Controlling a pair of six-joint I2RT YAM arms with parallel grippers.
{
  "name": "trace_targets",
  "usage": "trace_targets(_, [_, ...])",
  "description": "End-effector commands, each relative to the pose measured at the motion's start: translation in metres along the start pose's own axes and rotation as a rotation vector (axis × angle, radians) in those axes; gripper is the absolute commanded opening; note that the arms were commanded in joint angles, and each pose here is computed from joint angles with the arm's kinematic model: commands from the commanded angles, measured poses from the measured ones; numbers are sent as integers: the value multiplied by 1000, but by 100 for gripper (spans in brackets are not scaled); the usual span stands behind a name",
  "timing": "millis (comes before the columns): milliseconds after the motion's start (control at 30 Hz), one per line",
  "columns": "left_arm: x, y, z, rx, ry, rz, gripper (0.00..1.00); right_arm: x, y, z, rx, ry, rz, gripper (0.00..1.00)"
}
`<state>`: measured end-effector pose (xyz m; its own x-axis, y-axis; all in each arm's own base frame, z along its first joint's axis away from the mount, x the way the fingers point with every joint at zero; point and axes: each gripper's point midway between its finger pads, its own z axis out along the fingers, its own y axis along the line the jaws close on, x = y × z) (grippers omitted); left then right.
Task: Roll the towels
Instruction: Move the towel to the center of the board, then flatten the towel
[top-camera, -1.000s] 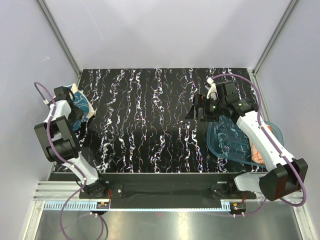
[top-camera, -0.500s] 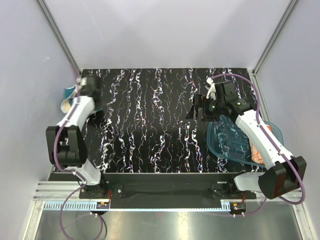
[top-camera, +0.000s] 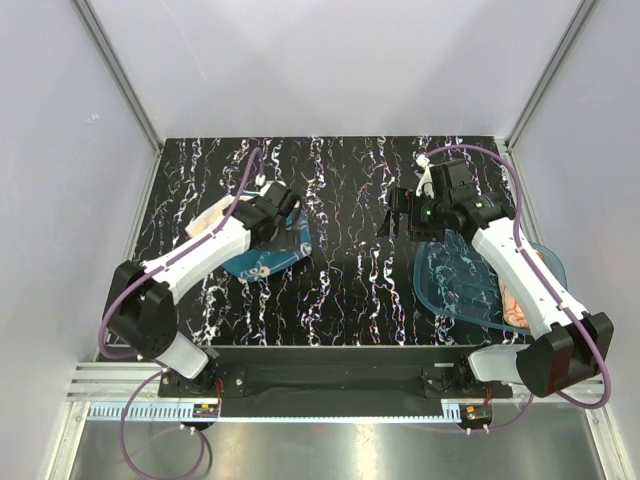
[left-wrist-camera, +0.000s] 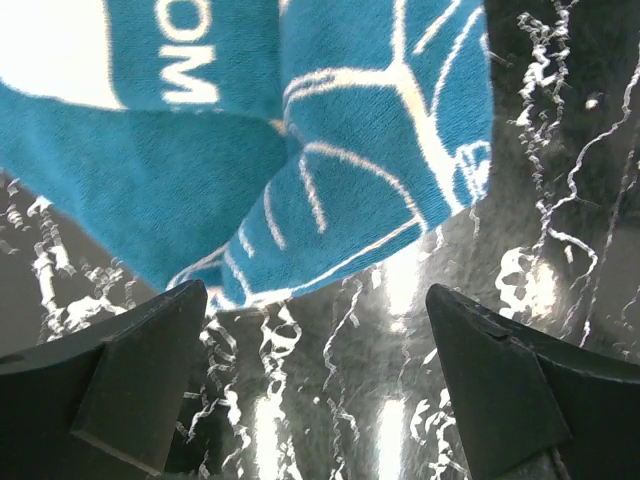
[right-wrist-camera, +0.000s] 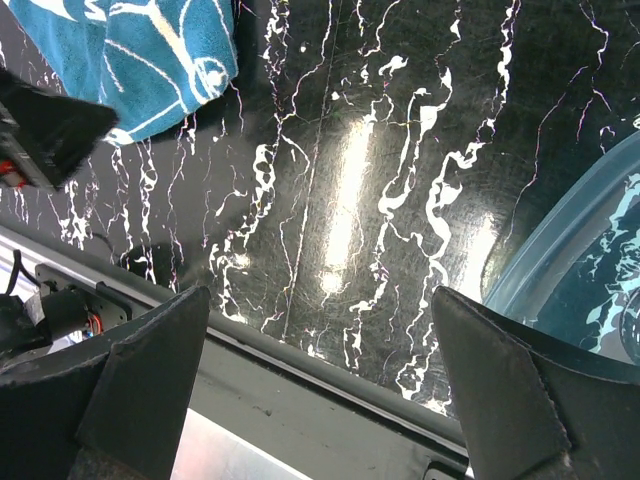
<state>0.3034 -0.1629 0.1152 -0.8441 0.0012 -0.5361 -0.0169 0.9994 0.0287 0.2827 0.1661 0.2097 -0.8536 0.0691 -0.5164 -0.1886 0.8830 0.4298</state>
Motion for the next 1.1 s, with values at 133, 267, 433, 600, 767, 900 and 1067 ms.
trace_targets(133, [-81,37,-53,29,-208,-105,99,-24,21,3,-80,-39,14,100])
trace_targets(267, [-103,81,-20,19,-154,-242,94,-17,28,17,-110,-9,22,100])
trace_targets(433, [-133,98,19,9,-124,-277,86,-3,30,24,-140,23,35,100])
trace_targets(600, [-143,106,70,9,-64,-309,78,3,31,24,-158,38,33,100])
trace_targets(767, [-139,118,104,-56,-11,-318,77,7,28,26,-149,50,19,100])
trace_targets(900, [-134,127,122,-103,0,-302,76,11,26,32,-149,64,25,100])
trace_targets(1067, [-129,136,139,-109,15,-321,72,16,22,40,-146,85,25,100])
